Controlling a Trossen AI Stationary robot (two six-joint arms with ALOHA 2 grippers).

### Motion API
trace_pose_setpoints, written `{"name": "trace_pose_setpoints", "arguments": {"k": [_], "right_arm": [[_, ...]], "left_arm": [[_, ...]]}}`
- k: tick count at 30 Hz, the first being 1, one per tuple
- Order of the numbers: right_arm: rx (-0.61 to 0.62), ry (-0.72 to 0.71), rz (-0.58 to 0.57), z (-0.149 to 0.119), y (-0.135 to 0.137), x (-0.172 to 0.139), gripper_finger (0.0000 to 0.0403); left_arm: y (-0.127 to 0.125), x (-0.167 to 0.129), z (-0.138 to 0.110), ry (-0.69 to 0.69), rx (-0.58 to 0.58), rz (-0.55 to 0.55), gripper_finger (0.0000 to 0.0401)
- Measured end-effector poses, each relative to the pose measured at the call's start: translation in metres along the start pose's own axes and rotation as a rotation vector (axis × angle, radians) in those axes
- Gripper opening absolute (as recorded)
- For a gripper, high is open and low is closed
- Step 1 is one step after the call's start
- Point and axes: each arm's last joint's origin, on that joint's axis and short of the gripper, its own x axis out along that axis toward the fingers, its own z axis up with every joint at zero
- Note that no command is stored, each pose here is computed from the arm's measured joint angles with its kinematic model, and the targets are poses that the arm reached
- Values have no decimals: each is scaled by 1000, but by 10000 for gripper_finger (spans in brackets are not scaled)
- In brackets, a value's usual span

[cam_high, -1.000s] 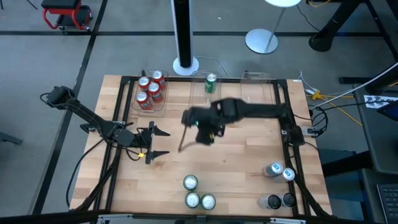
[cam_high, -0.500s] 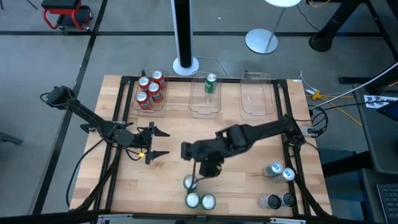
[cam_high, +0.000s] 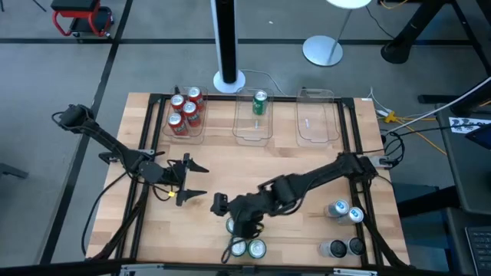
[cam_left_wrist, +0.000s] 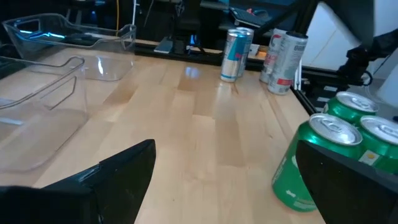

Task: Sort soda cans
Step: Put the top green soda can into the middle transparent bin

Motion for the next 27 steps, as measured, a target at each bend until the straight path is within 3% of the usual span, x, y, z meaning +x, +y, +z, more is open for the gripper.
{"name": "trace_pose_setpoints", "arguments": {"k": [8, 27], "right_arm": [[-49, 55, 154, -1, 23, 34, 386], [5, -29, 292, 7, 38, 36, 386]], "left_arm": [[0, 0, 0, 2, -8, 1, 375], [0, 0, -1, 7, -16, 3, 375]]}}
